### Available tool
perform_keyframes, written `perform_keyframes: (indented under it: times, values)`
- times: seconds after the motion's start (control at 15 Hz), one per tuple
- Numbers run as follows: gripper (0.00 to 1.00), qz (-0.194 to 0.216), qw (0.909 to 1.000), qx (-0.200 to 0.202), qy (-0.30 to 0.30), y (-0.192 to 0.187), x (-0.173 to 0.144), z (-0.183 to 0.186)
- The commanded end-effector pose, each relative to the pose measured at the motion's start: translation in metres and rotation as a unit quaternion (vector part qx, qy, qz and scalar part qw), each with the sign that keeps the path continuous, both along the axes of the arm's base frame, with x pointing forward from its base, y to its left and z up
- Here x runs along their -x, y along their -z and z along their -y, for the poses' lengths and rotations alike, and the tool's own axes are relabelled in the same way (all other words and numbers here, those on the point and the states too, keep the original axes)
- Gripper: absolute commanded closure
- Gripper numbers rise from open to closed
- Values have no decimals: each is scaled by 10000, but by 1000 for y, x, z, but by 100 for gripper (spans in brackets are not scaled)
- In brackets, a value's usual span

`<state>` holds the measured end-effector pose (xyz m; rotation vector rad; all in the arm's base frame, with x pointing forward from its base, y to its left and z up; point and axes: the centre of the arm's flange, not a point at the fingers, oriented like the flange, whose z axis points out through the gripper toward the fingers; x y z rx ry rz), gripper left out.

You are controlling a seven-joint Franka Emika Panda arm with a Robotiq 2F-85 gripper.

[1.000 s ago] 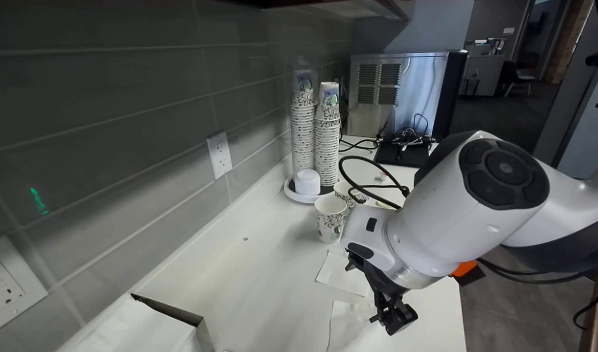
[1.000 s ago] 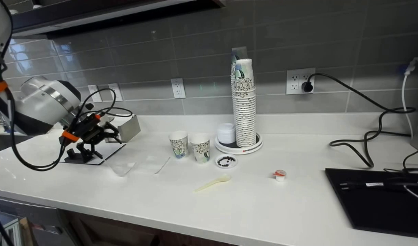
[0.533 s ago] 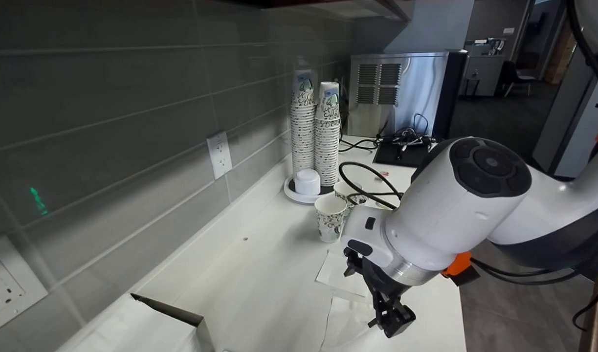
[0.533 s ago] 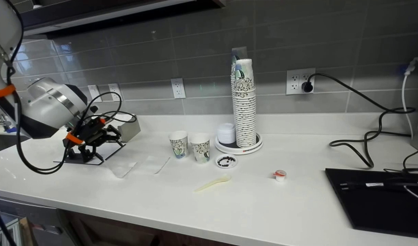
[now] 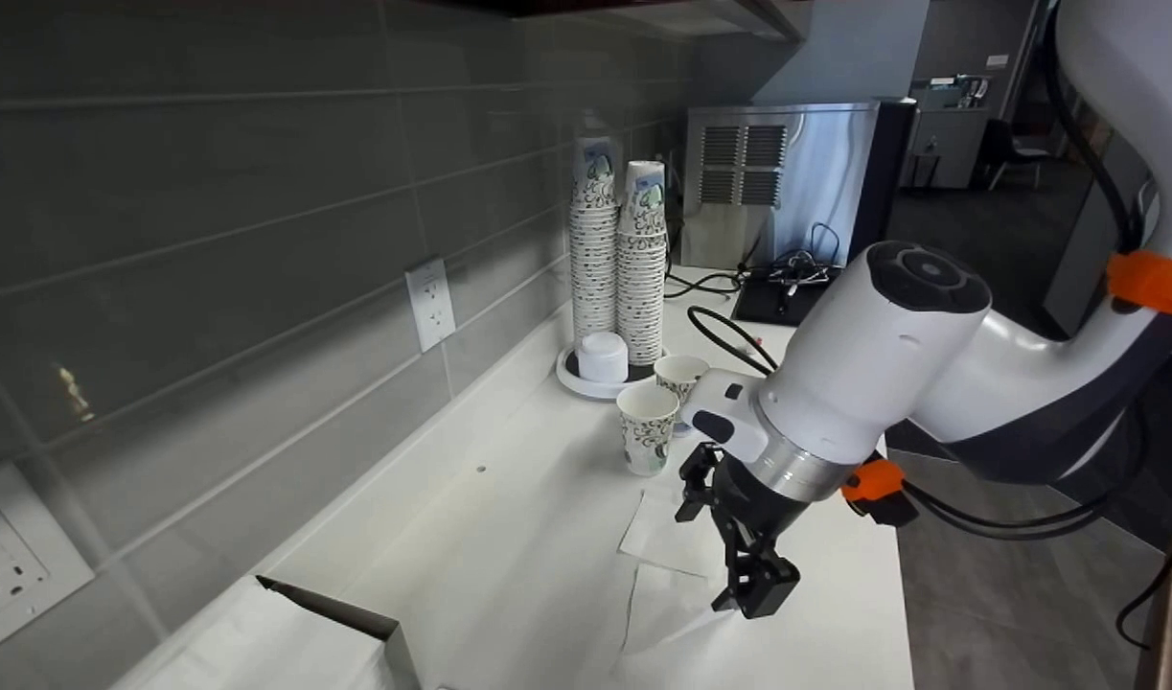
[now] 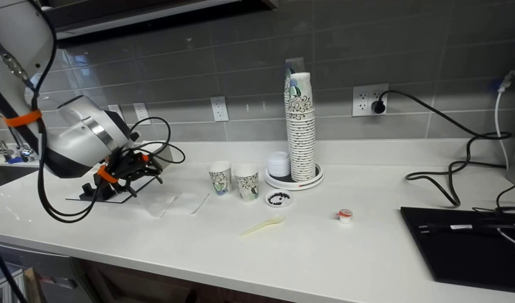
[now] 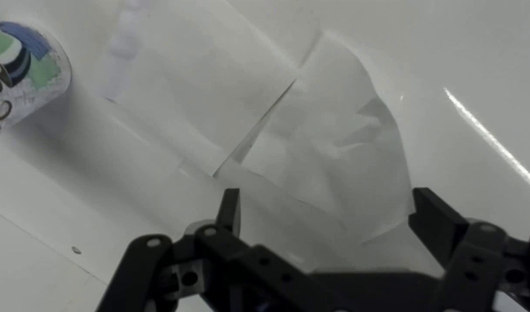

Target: Pick up two napkins and place them on the counter top

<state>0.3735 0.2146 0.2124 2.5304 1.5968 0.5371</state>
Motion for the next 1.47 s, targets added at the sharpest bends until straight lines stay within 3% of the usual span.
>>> perform_keyframes:
  times: [0.0, 0.07, 0.13, 0.2, 0.27, 0.33, 0.4, 0.47, 0.53, 0.67, 0.73, 0.8, 0.87, 0.93, 1.4]
  values:
    - [0, -209, 9994, -271, 27, 11, -11, 11]
    - [0, -113, 9988, 169, 448, 17, -16, 16]
    - [0, -258, 9988, -411, -7, 15, -13, 13]
    - [0, -180, 9990, 112, 390, 18, -18, 16]
    - [0, -287, 9991, -317, 52, 16, -16, 12]
    - [0, -183, 9991, 110, 364, 19, -20, 12]
    - [0, -286, 9994, -197, 93, 17, -17, 9]
    - [0, -190, 9988, 207, 412, 21, -21, 10]
    - [0, -299, 9993, 18, 235, 19, -19, 9]
    - [0, -314, 9990, 112, 306, 20, -21, 8]
    - [0, -381, 9981, -456, -146, 20, -19, 3]
    - [0, -317, 9989, 174, 291, 23, -21, 6]
    - [0, -480, 9974, -450, -282, 25, -20, -1]
    - [0, -527, 9981, -231, -204, 31, -22, -1]
    - [0, -955, 9936, -460, -379, 55, -16, -1]
